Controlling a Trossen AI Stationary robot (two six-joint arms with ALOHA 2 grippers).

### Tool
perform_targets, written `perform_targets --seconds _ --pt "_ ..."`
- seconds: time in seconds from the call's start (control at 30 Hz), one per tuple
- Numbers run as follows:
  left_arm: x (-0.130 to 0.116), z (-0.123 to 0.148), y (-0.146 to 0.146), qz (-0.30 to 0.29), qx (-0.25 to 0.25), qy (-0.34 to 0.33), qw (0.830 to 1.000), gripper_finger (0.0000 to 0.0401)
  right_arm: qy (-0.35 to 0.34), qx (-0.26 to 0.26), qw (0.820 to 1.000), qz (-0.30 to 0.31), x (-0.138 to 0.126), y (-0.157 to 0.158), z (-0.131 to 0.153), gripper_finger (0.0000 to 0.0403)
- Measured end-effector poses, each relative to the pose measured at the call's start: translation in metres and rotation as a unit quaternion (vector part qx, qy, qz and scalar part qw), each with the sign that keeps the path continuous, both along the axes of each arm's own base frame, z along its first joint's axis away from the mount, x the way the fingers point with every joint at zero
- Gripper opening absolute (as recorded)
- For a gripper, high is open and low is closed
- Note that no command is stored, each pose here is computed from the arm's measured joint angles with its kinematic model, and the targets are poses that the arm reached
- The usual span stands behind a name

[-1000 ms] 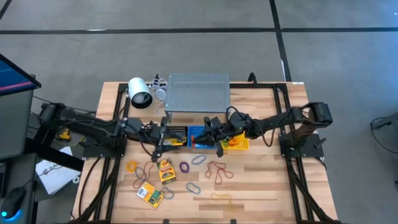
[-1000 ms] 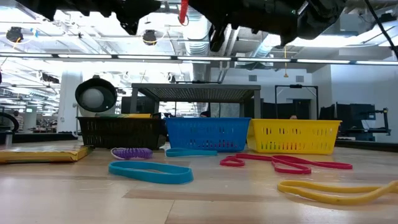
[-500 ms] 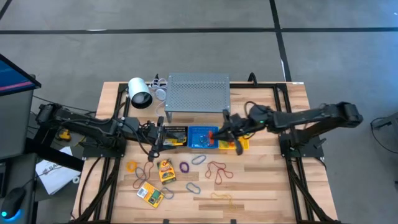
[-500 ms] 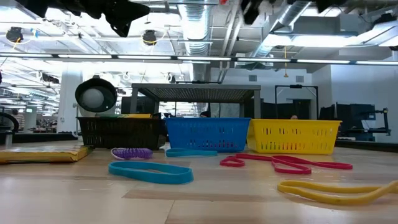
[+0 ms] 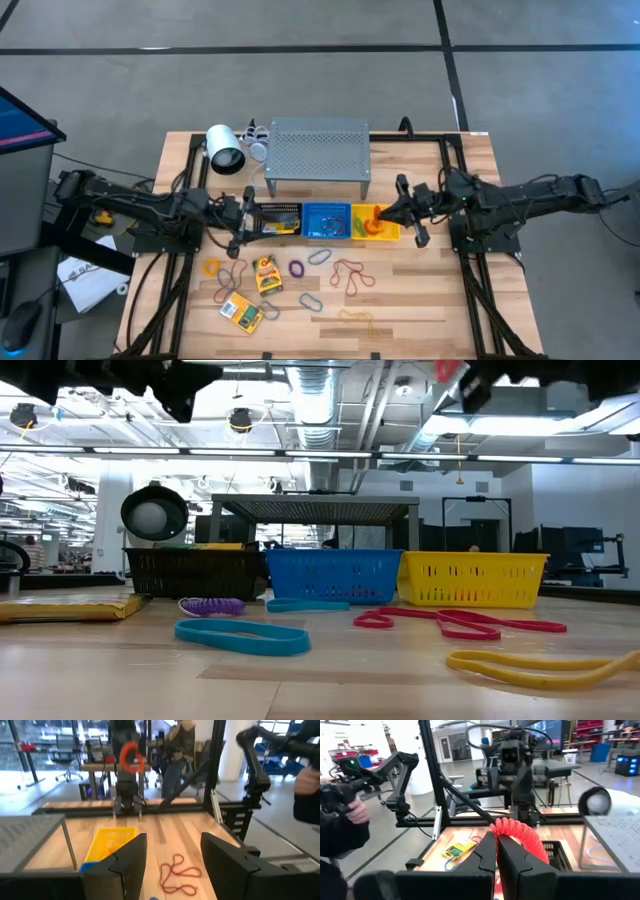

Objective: Pick & Place Office Desk Supplies
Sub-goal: Put the orange spiral keychain into the yellow bin

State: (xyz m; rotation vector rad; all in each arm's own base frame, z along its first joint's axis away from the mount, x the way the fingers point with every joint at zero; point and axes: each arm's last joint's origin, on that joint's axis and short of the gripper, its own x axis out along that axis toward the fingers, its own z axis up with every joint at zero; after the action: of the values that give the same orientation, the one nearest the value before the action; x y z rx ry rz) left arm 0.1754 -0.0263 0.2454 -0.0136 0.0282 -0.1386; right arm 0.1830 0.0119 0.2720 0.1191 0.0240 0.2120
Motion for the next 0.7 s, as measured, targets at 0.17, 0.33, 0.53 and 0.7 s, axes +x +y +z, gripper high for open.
perform_targets --seconds 0.17,0.33,0.53,0.7 --pt "-0.011 0.003 0.002 0.0 -0.004 -0.025 1.0 0.0181 0.027 -0.01 1.0 -0.006 -0.013 0.0 -0.031 0.0" --pt "-0.017 -0.003 0.003 0.001 -0.008 -0.027 1.0 0.0181 0.042 0.013 0.999 -0.004 -0.017 0.002 -0.062 0.0" --pt "-0.017 -0.005 0.003 0.002 -0.016 -0.025 1.0 0.0181 0.08 0.039 0.995 -0.048 -0.016 0.002 -0.082 0.0002" --pt "-0.017 -0.005 0.003 0.002 -0.017 -0.025 1.0 0.0181 0.091 0.043 0.994 -0.049 -0.01 0.007 -0.088 0.0003"
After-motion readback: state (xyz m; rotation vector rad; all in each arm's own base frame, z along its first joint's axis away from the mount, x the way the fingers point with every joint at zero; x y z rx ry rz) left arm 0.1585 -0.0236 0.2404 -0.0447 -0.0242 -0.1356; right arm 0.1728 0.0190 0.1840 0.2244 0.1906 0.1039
